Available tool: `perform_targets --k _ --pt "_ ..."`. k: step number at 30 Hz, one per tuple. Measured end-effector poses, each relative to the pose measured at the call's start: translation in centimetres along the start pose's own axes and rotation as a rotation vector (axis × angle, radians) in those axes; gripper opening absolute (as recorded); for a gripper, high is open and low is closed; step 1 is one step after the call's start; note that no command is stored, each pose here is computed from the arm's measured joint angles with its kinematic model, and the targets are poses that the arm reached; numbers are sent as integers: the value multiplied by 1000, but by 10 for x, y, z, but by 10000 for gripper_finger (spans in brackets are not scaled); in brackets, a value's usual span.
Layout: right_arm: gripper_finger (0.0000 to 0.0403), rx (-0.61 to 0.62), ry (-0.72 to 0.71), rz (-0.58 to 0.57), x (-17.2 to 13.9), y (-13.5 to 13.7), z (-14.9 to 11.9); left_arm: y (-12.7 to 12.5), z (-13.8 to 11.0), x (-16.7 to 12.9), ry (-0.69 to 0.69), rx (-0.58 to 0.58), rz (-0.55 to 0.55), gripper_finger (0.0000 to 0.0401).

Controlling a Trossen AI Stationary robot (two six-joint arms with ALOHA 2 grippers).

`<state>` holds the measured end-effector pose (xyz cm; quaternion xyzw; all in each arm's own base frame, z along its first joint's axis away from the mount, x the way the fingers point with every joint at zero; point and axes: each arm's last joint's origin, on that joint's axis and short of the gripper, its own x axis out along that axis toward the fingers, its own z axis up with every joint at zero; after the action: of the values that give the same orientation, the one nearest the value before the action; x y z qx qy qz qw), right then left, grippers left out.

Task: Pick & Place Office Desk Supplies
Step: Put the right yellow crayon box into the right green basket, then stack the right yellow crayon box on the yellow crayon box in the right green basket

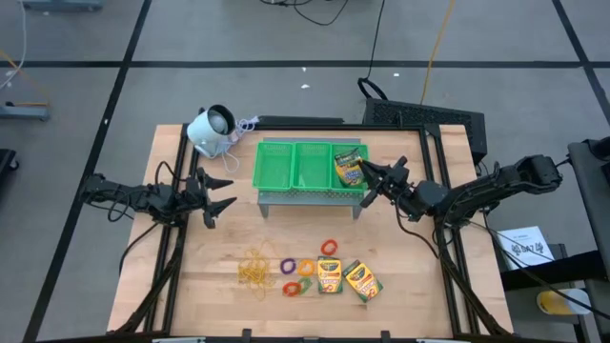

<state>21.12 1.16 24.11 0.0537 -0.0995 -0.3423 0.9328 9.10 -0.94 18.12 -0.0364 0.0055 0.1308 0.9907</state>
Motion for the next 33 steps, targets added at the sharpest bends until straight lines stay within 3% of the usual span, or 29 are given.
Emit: perform_targets --k 19,33 --pt "112 -71 -26 11 0 1 3 0 0 0 0 0 0 271" --pt "116 -129 -119 481 -19 25 10 0 0 0 0 0 0 271"
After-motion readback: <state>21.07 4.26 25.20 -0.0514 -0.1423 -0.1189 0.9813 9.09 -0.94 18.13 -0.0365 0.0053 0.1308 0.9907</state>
